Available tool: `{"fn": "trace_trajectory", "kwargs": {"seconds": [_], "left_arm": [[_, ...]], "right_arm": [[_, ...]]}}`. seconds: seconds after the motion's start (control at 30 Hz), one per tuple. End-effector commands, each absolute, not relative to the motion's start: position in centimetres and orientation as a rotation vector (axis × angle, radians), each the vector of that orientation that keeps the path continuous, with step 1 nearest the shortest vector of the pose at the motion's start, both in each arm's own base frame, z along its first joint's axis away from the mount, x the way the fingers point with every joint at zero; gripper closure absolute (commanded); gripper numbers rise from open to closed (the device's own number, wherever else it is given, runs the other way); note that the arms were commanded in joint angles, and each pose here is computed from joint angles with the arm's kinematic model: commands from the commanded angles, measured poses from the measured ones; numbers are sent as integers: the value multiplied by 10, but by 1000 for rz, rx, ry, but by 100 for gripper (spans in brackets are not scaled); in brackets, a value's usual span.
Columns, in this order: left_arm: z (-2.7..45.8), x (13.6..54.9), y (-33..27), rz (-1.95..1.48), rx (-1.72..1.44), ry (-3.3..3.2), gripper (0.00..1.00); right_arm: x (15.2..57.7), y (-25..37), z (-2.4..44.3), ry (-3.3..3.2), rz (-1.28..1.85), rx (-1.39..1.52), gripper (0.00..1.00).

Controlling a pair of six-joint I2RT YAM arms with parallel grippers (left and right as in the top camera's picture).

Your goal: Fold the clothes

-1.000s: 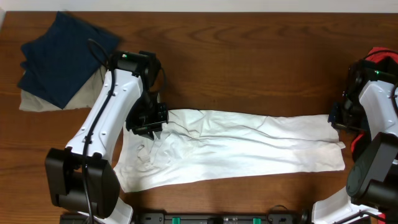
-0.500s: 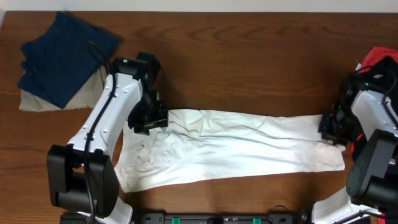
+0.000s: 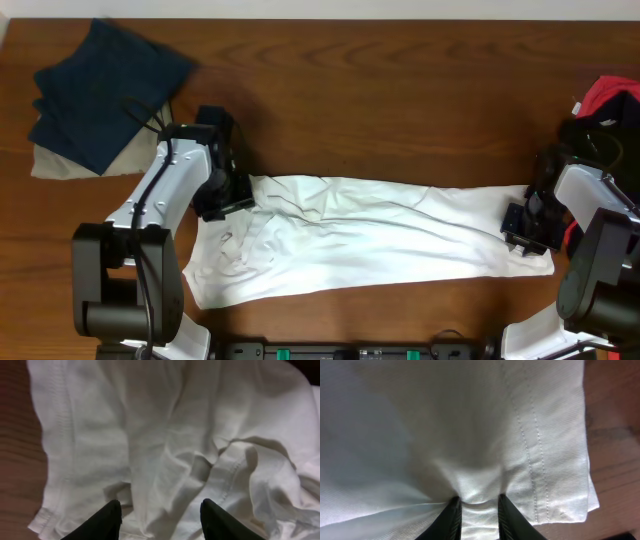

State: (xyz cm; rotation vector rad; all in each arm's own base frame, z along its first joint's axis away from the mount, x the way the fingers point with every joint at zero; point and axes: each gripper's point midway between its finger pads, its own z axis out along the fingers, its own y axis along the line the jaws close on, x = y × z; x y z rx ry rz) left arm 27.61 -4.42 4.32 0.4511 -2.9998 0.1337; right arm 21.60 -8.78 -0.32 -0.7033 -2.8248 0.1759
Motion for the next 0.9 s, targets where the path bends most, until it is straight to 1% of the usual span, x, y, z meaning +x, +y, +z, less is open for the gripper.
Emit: {"fn": "trace_trajectory", "kwargs": {"seconds": [0.0,0.2,0.27,0.33,0.37,0.4,0.43,0.67,0.87], "left_arm": [[38,271,-31,29,470,-2998,47],[17,260,-37,81,509,-2973,47],[13,259,-38,94,509,-2977,49],[10,260,-38,98,510,-2985,59],[10,261,-38,99,510,-2990,75],[10,263,-38,103,511,-2998,88],[10,265,-39,106,512,-3004,94],[21,269,-39,109,500,-3015,94],[63,272,-39,148,509,-3101,94]], "right_arm": [[210,-84,-7,-2805,168,-725,77],[211,-85,-8,-2809,168,-726,76],[211,-85,-8,-2809,168,-726,76],[211,-85,-8,-2809,168,-726,76],[211,-85,-8,-2809,168,-726,76],[211,-85,-8,-2809,168,-726,77],[211,-85,-8,-2809,168,-726,77],[211,-85,-8,-2809,168,-726,77],[211,-85,-8,-2809,169,-726,77]]}}
